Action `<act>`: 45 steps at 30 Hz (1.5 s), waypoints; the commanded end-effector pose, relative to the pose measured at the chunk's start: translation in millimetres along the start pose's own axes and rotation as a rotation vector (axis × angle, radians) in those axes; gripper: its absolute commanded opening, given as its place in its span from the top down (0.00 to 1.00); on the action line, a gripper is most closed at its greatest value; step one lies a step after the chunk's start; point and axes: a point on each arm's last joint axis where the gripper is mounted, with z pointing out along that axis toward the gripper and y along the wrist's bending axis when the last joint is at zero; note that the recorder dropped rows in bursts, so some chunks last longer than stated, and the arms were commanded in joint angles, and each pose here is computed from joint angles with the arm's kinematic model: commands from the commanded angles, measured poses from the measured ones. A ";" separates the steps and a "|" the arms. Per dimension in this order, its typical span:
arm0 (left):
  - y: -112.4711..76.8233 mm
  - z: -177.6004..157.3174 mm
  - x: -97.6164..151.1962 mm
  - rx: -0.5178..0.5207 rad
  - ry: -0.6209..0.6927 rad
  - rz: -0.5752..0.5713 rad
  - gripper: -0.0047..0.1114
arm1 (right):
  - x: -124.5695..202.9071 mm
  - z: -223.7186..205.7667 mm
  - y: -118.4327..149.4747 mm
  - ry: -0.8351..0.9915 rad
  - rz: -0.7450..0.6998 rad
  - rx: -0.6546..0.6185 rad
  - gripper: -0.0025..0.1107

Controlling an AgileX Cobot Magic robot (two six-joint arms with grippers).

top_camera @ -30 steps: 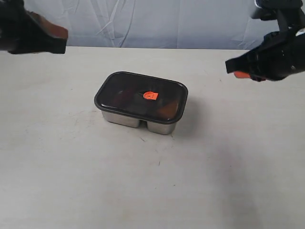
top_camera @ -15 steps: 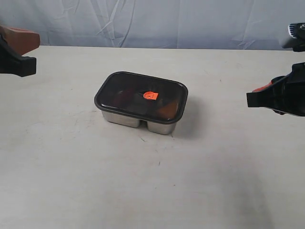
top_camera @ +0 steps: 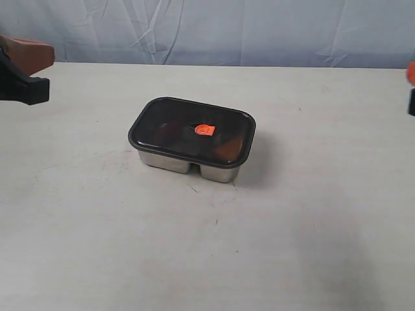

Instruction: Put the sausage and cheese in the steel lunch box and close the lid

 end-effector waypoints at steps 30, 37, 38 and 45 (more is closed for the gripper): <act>-0.9 -1.8 0.5 0.004 -0.001 0.002 0.96 | 152.6 -40.1 -24.7 -0.102 0.315 0.476 0.99; -0.9 -1.8 0.5 0.004 -0.001 0.002 0.96 | 166.4 -45.6 -18.3 -0.203 0.276 0.476 0.99; -0.9 -1.8 0.5 0.004 -0.001 0.002 0.96 | 166.3 -45.7 -18.3 -0.203 0.275 0.476 0.99; -0.9 -1.8 0.5 0.004 -0.001 0.002 0.96 | 165.4 -45.9 -18.5 -0.213 0.273 0.476 0.99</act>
